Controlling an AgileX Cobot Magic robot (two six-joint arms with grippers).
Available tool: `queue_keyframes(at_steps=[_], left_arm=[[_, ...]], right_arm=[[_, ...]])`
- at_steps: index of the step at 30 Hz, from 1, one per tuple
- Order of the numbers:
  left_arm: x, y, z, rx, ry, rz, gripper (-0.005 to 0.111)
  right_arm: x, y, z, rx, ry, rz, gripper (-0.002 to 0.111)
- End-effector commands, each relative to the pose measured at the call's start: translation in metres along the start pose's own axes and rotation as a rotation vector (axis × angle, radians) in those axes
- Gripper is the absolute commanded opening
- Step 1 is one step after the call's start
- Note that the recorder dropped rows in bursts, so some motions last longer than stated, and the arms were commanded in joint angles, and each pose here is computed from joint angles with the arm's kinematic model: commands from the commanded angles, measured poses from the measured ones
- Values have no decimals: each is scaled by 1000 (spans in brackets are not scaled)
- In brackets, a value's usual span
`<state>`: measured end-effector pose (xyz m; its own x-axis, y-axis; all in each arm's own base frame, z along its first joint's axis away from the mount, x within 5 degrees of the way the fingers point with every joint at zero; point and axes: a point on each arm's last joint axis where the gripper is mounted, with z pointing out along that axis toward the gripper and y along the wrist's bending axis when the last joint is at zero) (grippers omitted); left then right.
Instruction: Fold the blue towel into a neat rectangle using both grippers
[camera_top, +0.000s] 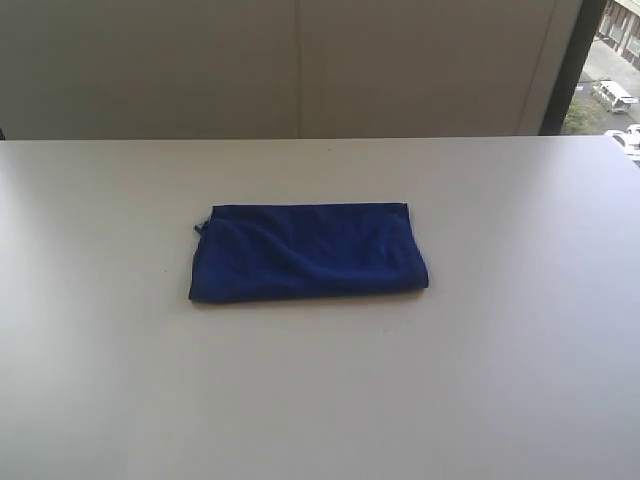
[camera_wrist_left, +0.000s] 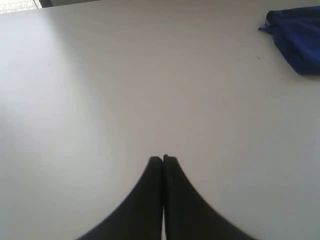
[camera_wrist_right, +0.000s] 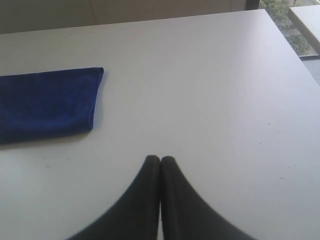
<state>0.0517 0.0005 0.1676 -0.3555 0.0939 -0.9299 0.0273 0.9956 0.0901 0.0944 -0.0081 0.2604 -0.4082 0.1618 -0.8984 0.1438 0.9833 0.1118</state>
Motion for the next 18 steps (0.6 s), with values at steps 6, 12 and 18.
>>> queue_keyframes(at_steps=[6, 12, 18], left_arm=[[2, 0, 0, 3, 2, 12, 0], [2, 0, 0, 1, 2, 12, 0], [1, 0, 0, 1, -1, 12, 0]], right_arm=[[0, -1, -5, 2, -39, 1, 0], [1, -5, -44, 12, -271, 27, 0], [13, -7, -59, 8, -485, 23, 0]])
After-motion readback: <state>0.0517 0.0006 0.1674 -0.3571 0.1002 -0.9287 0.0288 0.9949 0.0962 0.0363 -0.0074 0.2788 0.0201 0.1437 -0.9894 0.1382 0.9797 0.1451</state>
